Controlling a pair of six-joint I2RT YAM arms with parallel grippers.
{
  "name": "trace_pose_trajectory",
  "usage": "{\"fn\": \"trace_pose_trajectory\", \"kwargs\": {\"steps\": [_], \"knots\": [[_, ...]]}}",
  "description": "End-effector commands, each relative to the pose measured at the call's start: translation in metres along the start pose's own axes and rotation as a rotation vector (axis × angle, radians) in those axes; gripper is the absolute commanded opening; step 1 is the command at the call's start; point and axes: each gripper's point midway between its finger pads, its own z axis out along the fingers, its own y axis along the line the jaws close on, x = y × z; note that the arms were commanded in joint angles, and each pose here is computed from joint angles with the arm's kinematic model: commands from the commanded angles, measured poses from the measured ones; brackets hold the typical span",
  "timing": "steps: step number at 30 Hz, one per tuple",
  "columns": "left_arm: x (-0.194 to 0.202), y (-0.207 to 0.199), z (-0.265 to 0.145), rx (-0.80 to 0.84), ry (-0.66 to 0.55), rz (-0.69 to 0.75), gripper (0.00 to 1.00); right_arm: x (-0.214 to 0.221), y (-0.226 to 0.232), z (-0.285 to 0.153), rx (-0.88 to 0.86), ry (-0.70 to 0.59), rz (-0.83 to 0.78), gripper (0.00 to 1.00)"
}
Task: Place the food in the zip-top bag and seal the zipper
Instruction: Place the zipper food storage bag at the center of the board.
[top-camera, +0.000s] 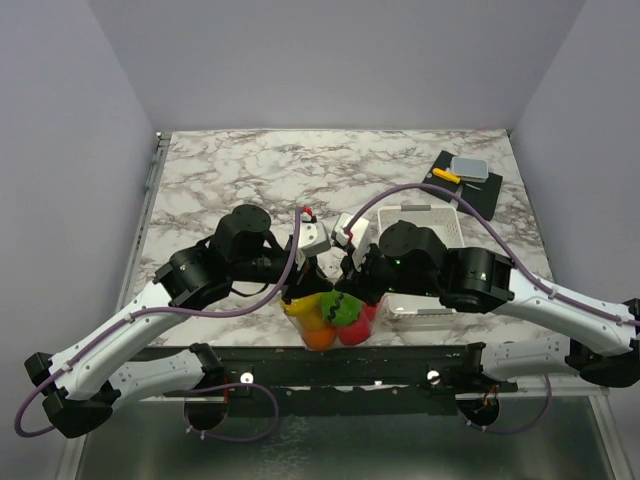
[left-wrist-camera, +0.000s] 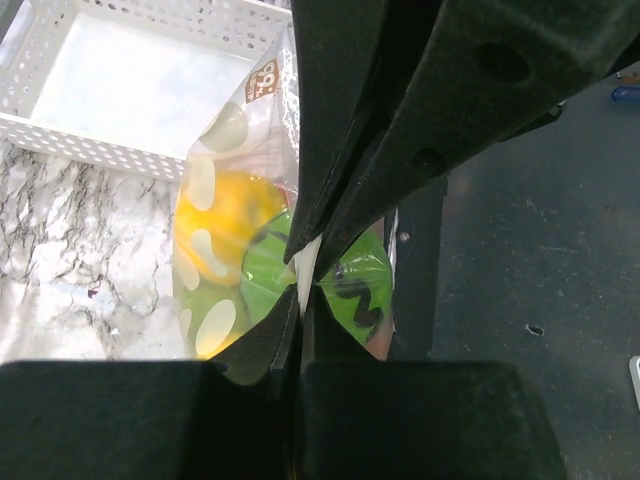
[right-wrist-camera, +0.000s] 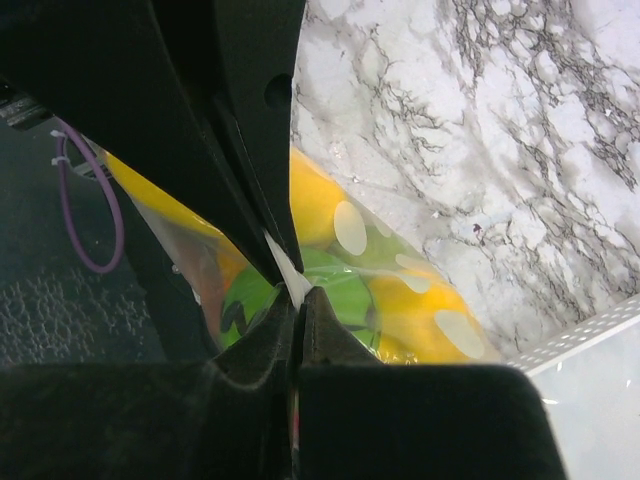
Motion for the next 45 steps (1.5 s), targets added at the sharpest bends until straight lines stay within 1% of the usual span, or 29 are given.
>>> {"fn": "trace_pose_trajectory", "kwargs": {"steps": [1,4,6,7,10,13,15,18,19,26,29,33,36,40,45], "knots": [[-0.001,-0.007,-0.003,0.025,-0.007,0.024,0.0,-0.03,-0.003,-0.014,0.019,-0.133,0.02,0.01],[-0.002,-0.002,-0.003,-0.001,-0.01,0.026,0.0,-0.028,-0.007,-0.019,0.039,-0.139,0.026,0.01],[-0.003,0.002,-0.004,-0.028,-0.014,0.026,0.0,-0.027,-0.011,-0.023,0.062,-0.143,0.034,0.03],[-0.004,0.005,-0.004,-0.046,-0.016,0.027,0.0,-0.025,-0.013,-0.023,0.075,-0.141,0.034,0.06],[-0.006,0.015,-0.005,-0.104,-0.028,0.03,0.0,-0.021,-0.019,-0.027,0.106,-0.143,0.041,0.21],[-0.008,0.027,-0.006,-0.169,-0.036,0.031,0.0,-0.018,-0.026,-0.031,0.142,-0.141,0.043,0.35],[-0.01,0.036,-0.007,-0.223,-0.04,0.029,0.0,-0.017,-0.034,-0.035,0.186,-0.143,0.045,0.39],[-0.013,0.053,-0.01,-0.315,-0.043,0.031,0.0,-0.011,-0.054,-0.038,0.309,-0.133,0.063,0.46],[-0.014,0.059,-0.012,-0.353,-0.043,0.032,0.0,-0.009,-0.062,-0.04,0.356,-0.128,0.07,0.48],[-0.027,0.099,-0.033,-0.602,-0.063,0.079,0.0,0.007,-0.087,-0.04,0.519,-0.115,0.099,0.52],[-0.037,0.114,-0.044,-0.701,-0.08,0.099,0.0,0.013,-0.1,-0.046,0.605,-0.129,0.129,0.53],[-0.044,0.138,-0.057,-0.854,-0.071,0.104,0.0,0.019,-0.11,-0.055,0.67,-0.156,0.157,0.54],[-0.046,0.157,-0.068,-0.987,-0.045,0.107,0.0,0.024,-0.112,-0.059,0.68,-0.176,0.177,0.56],[-0.051,0.181,-0.08,-1.123,-0.009,0.153,0.0,0.032,-0.115,-0.058,0.694,-0.194,0.174,0.6],[-0.061,0.202,-0.088,-1.189,0.01,0.167,0.0,0.038,-0.115,-0.06,0.693,-0.187,0.178,0.61]]}}
